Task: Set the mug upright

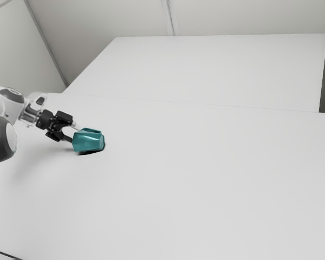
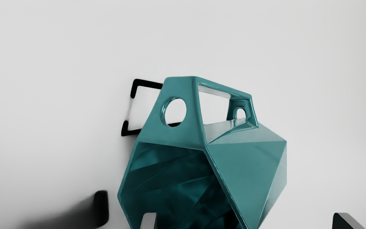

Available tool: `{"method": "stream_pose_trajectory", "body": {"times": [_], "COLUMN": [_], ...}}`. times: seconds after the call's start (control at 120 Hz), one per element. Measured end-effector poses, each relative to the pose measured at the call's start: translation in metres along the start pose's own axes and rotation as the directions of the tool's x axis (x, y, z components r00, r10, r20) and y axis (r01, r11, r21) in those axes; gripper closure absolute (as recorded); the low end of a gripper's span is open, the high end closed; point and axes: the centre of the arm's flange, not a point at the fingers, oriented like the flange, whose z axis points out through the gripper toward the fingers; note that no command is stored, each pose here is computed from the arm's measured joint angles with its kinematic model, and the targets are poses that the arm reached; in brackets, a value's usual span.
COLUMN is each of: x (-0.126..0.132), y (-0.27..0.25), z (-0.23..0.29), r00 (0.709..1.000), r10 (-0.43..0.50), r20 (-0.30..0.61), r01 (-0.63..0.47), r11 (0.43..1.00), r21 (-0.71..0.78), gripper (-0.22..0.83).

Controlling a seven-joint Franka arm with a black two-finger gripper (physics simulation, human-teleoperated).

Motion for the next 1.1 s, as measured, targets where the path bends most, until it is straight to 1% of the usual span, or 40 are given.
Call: {"method": "stream_pose_trajectory", "body": {"times": [0.233, 0.258, 0.292, 0.408, 0.458, 0.533, 0.608, 0.733, 0.825, 1.008, 1.1], "x": [-0.007, -0.007, -0.007, -0.007, -0.007, -0.006, -0.005, -0.002, 0.000, 0.003, -0.001], "y": [-0.005, -0.004, -0.003, 0.000, 0.001, 0.003, 0.006, 0.013, 0.029, 0.081, 0.113], "z": [0.013, 0.014, 0.014, 0.016, 0.016, 0.016, 0.015, 0.015, 0.011, -0.010, -0.014], "r00": [1.000, 1.000, 1.000, 0.999, 0.999, 0.999, 0.998, 0.996, 0.993, 0.977, 0.965], "r10": [0.004, 0.007, 0.012, 0.030, 0.037, 0.047, 0.061, 0.086, 0.116, 0.209, 0.263], "r20": [-0.020, -0.020, -0.020, -0.017, -0.016, -0.017, -0.018, -0.017, -0.022, -0.032, 0.013], "r01": [-0.005, -0.009, -0.014, -0.031, -0.038, -0.049, -0.062, -0.087, -0.118, -0.211, -0.262], "r11": [0.998, 0.997, 0.997, 0.996, 0.995, 0.995, 0.994, 0.992, 0.989, 0.975, 0.964], "r21": [-0.067, -0.072, -0.076, -0.088, -0.090, -0.092, -0.092, -0.091, -0.089, -0.070, -0.032], "gripper": [0.00, 0.02, 0.08, 0.37, 0.47, 0.58, 0.65, 0.71, 0.75, 0.75, 0.75]}}
